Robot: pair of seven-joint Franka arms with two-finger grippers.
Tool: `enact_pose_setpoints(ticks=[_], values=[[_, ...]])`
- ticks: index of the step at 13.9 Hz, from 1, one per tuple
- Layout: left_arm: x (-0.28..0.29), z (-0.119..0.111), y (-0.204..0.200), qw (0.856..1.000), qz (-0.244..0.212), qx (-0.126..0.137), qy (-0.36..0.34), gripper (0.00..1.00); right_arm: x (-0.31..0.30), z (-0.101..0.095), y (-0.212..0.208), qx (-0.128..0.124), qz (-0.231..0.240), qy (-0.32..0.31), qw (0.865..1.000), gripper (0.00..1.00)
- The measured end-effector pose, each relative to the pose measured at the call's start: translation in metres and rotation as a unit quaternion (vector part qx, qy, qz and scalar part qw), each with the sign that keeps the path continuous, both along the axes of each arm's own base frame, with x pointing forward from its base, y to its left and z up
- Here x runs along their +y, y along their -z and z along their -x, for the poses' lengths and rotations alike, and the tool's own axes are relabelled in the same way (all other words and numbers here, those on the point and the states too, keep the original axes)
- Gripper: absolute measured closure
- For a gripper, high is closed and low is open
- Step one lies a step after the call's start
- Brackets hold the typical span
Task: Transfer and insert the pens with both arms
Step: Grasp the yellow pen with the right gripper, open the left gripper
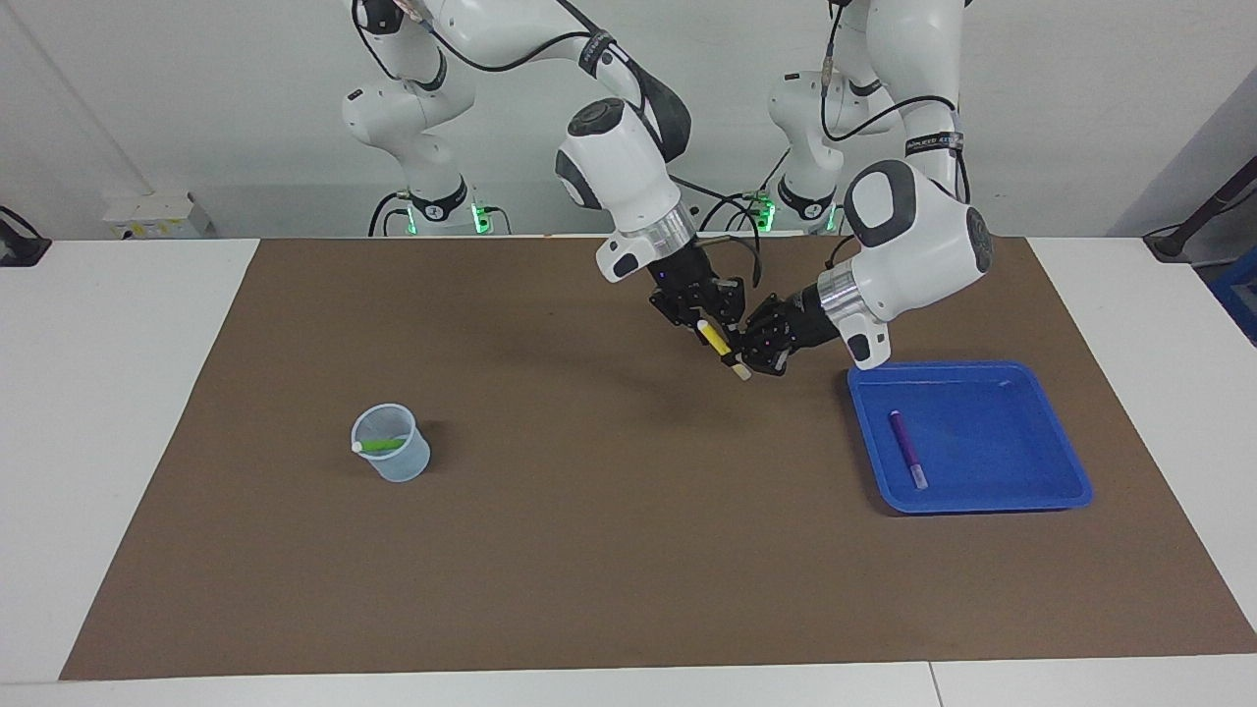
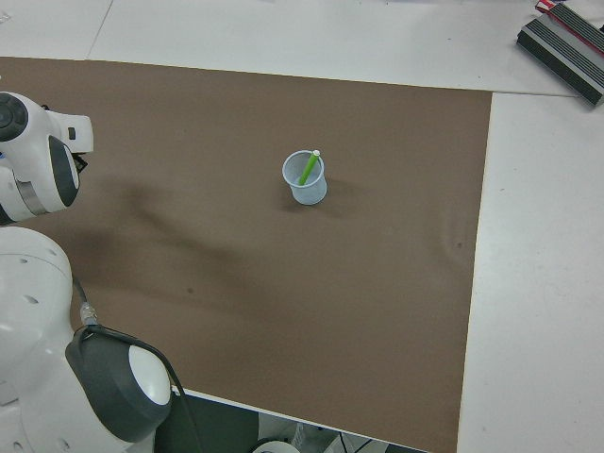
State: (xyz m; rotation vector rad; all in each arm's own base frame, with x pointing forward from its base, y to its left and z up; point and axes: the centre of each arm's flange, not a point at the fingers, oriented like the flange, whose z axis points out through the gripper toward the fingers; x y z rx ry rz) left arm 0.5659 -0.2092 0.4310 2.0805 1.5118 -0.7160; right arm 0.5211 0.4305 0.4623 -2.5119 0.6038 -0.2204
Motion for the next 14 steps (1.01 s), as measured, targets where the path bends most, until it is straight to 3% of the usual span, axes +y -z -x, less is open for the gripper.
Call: enact_pose_setpoints(ticks=[5, 6, 7, 8, 14], values=[[-0.0023, 0.0011, -0.0008, 1.000, 0.000, -0.001, 0.002, 0.83, -0.0017, -0.0011, 0.0006, -0.004, 0.005, -0.008, 1.000, 0.57], [-0.0024, 0.0012, -0.0008, 1.000, 0.000, -0.001, 0.002, 0.83, -0.0017, -0.0011, 0.0007, -0.004, 0.005, -0.009, 1.000, 0.64], [-0.0022, 0.0012, -0.0013, 1.000, 0.000, -0.001, 0.002, 0.83, -0.0018, -0.0011, 0.0010, -0.003, 0.006, -0.009, 1.000, 0.78], [-0.0021, 0.0012, -0.0014, 1.000, 0.001, -0.001, 0.002, 0.83, -0.0015, -0.0010, 0.0002, -0.004, 0.006, -0.009, 1.000, 0.82], [-0.0020, 0.0013, -0.0017, 1.000, 0.001, -0.001, 0.002, 0.83, -0.0014, -0.0011, -0.0001, -0.004, 0.005, -0.009, 1.000, 0.82]])
